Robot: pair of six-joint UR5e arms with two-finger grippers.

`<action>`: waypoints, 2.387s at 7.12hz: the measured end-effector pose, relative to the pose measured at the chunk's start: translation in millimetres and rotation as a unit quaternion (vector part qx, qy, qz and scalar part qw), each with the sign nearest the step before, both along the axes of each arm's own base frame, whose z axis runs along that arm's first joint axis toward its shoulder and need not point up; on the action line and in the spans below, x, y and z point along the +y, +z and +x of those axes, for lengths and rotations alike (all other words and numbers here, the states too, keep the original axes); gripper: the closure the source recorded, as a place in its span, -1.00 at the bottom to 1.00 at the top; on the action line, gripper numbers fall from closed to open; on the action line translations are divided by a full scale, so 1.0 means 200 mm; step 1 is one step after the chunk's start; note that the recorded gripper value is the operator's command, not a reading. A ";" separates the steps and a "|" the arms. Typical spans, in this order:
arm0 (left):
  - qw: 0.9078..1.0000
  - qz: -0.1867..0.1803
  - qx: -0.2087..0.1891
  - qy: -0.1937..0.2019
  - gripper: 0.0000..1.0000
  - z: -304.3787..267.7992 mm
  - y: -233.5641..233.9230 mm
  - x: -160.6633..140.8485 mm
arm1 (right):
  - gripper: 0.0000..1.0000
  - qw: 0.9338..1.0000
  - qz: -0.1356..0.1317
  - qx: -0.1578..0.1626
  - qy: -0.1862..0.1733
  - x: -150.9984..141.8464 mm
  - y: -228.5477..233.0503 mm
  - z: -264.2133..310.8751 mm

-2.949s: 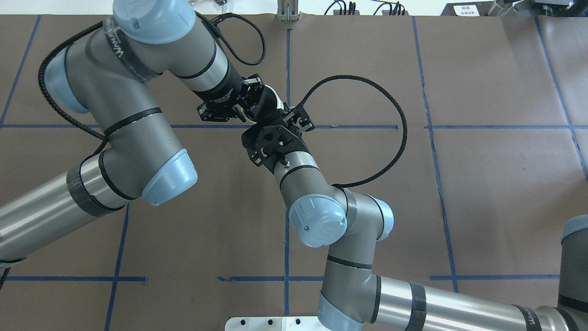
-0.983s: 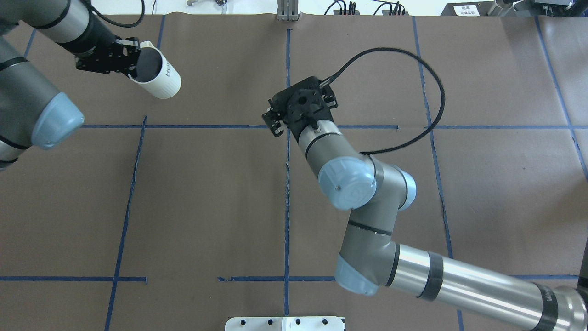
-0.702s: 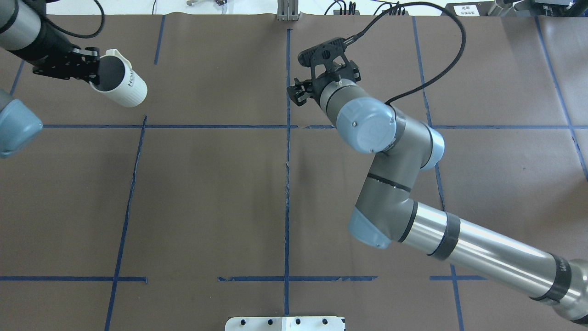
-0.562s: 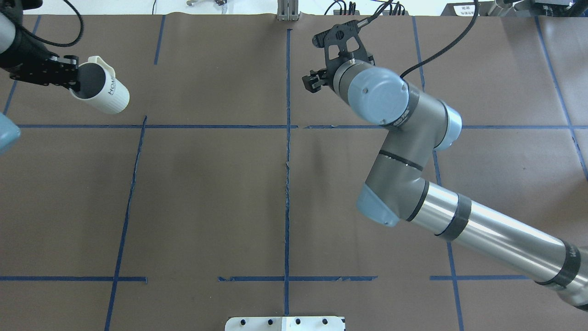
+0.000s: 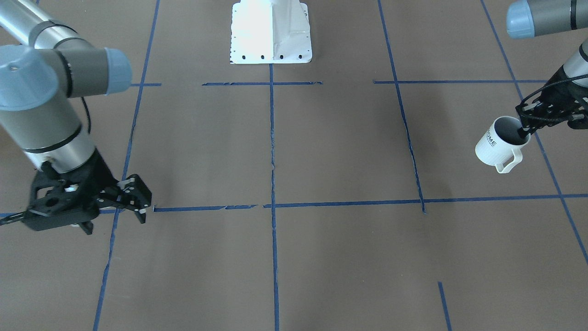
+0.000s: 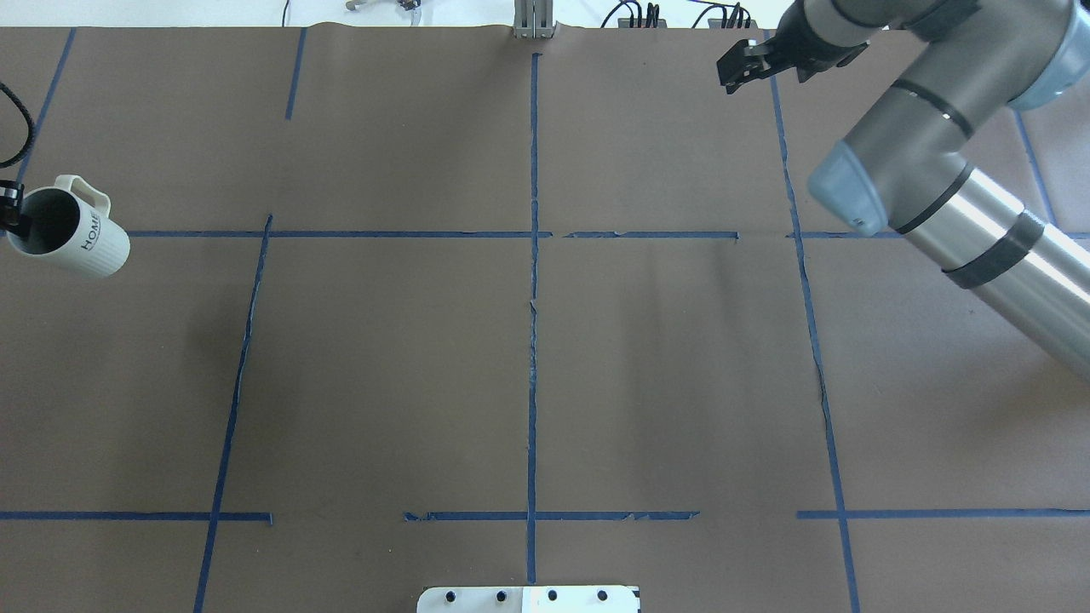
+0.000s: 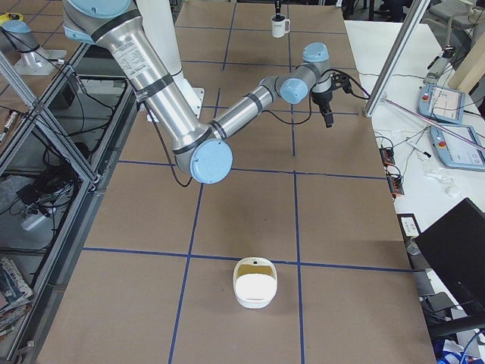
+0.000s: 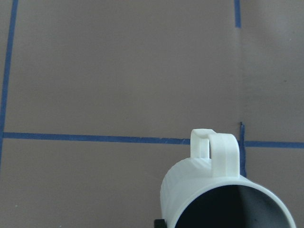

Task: Left arm hands cup to right arm to dump lemon

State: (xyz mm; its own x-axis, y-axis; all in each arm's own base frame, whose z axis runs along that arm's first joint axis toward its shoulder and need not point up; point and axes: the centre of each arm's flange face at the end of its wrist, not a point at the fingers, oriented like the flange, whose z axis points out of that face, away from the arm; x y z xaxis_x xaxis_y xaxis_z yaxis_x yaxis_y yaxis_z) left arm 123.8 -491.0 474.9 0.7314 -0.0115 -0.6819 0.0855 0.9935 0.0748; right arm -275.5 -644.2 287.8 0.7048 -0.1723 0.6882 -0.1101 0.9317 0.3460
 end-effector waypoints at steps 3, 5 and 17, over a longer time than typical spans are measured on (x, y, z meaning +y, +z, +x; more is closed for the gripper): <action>0.998 -0.028 0.020 -0.051 0.96 -0.05 0.25 0.13 | -1.00 0.998 -0.011 0.033 -0.060 0.05 0.38 0.50; 0.998 -0.027 0.040 -0.051 0.94 -0.02 0.44 0.16 | -1.00 0.994 -0.018 0.058 -0.092 0.24 0.61 0.70; 0.994 0.041 -0.021 0.104 -1.00 -0.74 0.71 0.12 | -1.00 0.988 -0.053 0.088 -0.117 0.49 1.09 1.11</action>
State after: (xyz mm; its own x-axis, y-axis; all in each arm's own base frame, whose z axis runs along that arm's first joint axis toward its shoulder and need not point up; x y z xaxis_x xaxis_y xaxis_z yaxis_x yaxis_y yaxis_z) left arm -24.4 -467.6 616.3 0.7399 0.1970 -0.6432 -0.1260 0.9798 0.1551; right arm -54.0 -546.9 504.8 0.7643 -0.2786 0.5816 0.1657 0.9564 0.2404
